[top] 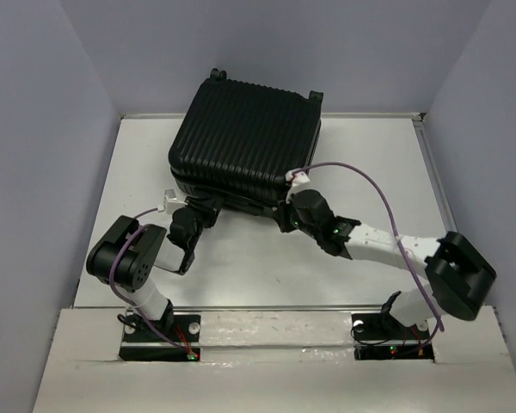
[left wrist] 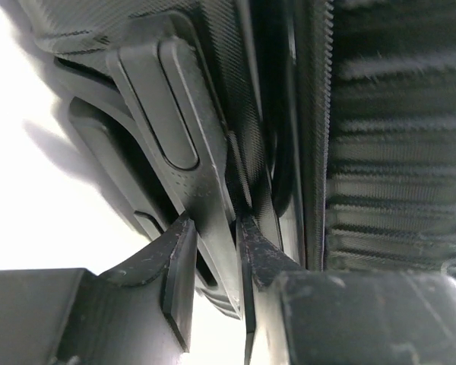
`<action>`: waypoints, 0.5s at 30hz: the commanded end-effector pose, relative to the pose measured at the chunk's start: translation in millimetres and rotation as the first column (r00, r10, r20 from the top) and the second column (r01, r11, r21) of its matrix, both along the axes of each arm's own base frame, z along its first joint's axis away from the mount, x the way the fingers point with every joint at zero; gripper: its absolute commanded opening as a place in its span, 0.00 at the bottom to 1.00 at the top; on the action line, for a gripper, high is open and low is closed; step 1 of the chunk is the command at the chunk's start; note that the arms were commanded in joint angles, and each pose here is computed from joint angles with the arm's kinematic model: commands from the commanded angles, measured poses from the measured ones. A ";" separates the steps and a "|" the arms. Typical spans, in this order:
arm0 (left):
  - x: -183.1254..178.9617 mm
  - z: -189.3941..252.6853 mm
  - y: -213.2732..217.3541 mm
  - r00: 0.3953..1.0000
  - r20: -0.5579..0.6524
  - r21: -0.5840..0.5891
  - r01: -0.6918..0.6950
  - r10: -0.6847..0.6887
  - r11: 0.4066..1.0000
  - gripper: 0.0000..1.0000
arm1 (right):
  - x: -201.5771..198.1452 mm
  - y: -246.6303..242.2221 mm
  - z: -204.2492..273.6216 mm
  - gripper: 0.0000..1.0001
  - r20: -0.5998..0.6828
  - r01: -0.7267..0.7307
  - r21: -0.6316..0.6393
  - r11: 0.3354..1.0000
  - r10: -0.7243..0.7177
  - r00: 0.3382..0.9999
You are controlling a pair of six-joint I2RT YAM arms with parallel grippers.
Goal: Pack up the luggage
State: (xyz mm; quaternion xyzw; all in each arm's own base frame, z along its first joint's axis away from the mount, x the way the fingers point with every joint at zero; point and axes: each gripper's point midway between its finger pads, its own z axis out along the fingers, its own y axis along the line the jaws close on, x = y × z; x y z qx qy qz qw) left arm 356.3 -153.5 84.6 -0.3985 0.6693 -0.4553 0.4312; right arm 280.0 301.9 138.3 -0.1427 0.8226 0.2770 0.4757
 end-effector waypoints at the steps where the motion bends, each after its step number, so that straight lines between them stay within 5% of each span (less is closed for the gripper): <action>1: 3.1 79.4 -45.7 0.946 0.314 0.048 0.067 -0.078 0.997 0.06 | -8.7 116.9 65.3 0.07 0.088 -0.203 0.117 0.972 0.194 0.977; 3: -2.9 77.9 -57.9 0.939 0.322 0.028 0.120 -0.123 0.992 0.06 | -4.6 187.6 103.2 0.07 0.174 -0.290 0.112 0.951 0.268 0.947; 6: -8.8 77.7 -37.3 0.936 0.337 0.006 0.104 -0.100 0.995 0.06 | -3.8 206.3 97.2 0.07 0.118 -0.253 0.007 0.967 0.251 0.961; 15: -26.2 77.7 -49.1 0.925 0.341 0.038 0.164 -0.167 0.986 0.06 | -32.2 133.5 85.2 0.07 0.099 -0.196 0.060 0.979 0.190 0.977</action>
